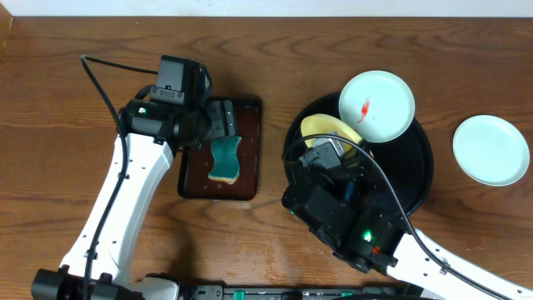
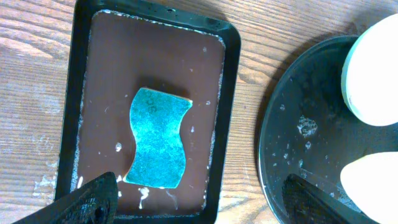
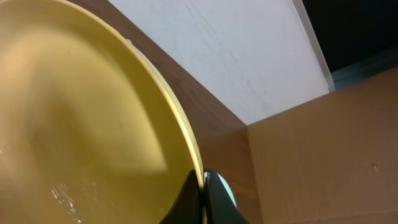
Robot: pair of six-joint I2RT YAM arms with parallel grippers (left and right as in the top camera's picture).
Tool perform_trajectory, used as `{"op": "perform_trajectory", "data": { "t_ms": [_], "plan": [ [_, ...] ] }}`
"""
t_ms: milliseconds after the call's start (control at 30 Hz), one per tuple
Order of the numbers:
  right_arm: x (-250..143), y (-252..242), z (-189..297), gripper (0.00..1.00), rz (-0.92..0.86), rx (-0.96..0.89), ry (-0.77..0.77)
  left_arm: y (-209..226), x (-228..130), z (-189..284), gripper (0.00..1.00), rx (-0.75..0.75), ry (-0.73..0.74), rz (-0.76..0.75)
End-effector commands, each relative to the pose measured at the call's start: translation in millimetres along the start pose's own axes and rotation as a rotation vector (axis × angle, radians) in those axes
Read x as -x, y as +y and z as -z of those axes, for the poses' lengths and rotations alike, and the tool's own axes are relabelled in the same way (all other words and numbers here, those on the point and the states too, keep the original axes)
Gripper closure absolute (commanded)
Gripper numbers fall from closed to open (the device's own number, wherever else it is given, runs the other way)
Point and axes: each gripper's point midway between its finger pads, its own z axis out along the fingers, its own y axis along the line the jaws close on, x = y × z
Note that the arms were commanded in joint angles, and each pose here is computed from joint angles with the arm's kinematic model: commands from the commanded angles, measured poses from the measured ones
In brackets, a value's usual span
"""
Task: Clean dirty plates on tray and stack at the side
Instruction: 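Lift the yellow plate off the black tray with the right gripper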
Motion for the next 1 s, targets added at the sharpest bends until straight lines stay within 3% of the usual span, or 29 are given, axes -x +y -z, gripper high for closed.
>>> {"op": "perform_trajectory", "data": {
  "t_ms": [0,967],
  "plan": [
    [3.4,-10.0,3.0,0.99,-0.014,-0.037,-0.011,-1.9,5.0,3.3,0.15,-0.004,-0.012,0.001],
    [3.8,-9.9,3.0,0.99,0.008,-0.037,-0.012,-1.8,4.9,3.3,0.15,-0.004,-0.012,0.001]
  ]
}}
